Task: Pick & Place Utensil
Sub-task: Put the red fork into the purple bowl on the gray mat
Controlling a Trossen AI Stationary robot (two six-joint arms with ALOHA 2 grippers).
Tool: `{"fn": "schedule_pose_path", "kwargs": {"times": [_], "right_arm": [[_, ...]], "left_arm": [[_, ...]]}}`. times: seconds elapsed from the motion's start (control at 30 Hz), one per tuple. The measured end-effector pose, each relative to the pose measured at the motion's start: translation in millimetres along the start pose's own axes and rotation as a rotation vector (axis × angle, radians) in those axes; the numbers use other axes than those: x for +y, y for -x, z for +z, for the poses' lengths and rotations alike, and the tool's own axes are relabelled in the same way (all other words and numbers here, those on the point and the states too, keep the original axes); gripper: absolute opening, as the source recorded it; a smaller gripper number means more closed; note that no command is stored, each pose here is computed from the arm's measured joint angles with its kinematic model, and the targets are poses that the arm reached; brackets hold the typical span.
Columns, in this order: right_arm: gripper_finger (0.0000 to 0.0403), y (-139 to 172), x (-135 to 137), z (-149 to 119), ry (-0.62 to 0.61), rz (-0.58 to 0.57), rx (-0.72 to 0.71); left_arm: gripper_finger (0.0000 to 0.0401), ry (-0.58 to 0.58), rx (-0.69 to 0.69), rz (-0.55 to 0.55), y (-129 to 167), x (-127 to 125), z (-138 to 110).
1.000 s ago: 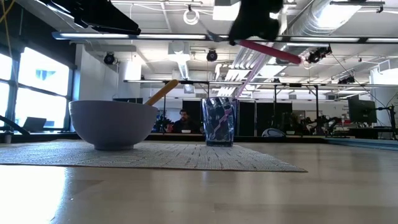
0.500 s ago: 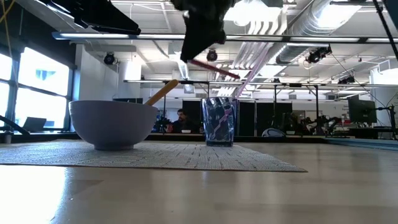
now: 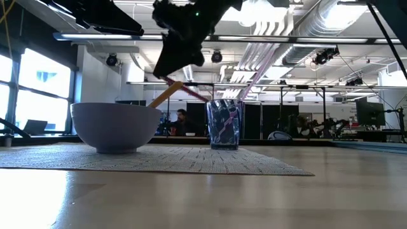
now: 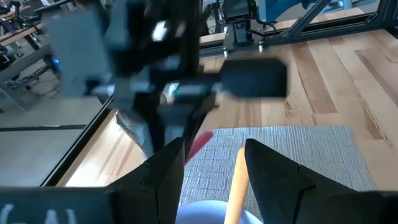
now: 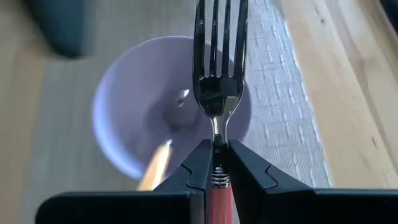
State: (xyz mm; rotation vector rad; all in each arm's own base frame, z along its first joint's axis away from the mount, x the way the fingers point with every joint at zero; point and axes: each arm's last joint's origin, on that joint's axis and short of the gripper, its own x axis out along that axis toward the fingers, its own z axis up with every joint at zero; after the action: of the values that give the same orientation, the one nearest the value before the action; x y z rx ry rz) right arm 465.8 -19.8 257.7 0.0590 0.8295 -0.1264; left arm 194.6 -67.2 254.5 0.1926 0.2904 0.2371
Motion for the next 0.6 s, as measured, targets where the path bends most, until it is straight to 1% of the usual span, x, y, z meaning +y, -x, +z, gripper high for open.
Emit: {"fn": "schedule_pose_path", "kwargs": {"times": [0.23,0.43,0.6], "right_arm": [[0.0041,-20.2,2.9,-2.6,0.003,0.055,-0.02],[0.0035,-36.5,3.0,-2.9,0.0,0.109,-0.061],[0.0038,-43.6,1.8,-5.4,-0.002,0.114,-0.057]], "left_arm": [[0.0166,0.0,0.0,0.0,0.0,0.0,0.0],[0.0166,0.0,0.0,0.0,0.0,0.0,-0.1],[0.0166,0.0,0.0,0.0,0.0,0.0,-0.1]]}}
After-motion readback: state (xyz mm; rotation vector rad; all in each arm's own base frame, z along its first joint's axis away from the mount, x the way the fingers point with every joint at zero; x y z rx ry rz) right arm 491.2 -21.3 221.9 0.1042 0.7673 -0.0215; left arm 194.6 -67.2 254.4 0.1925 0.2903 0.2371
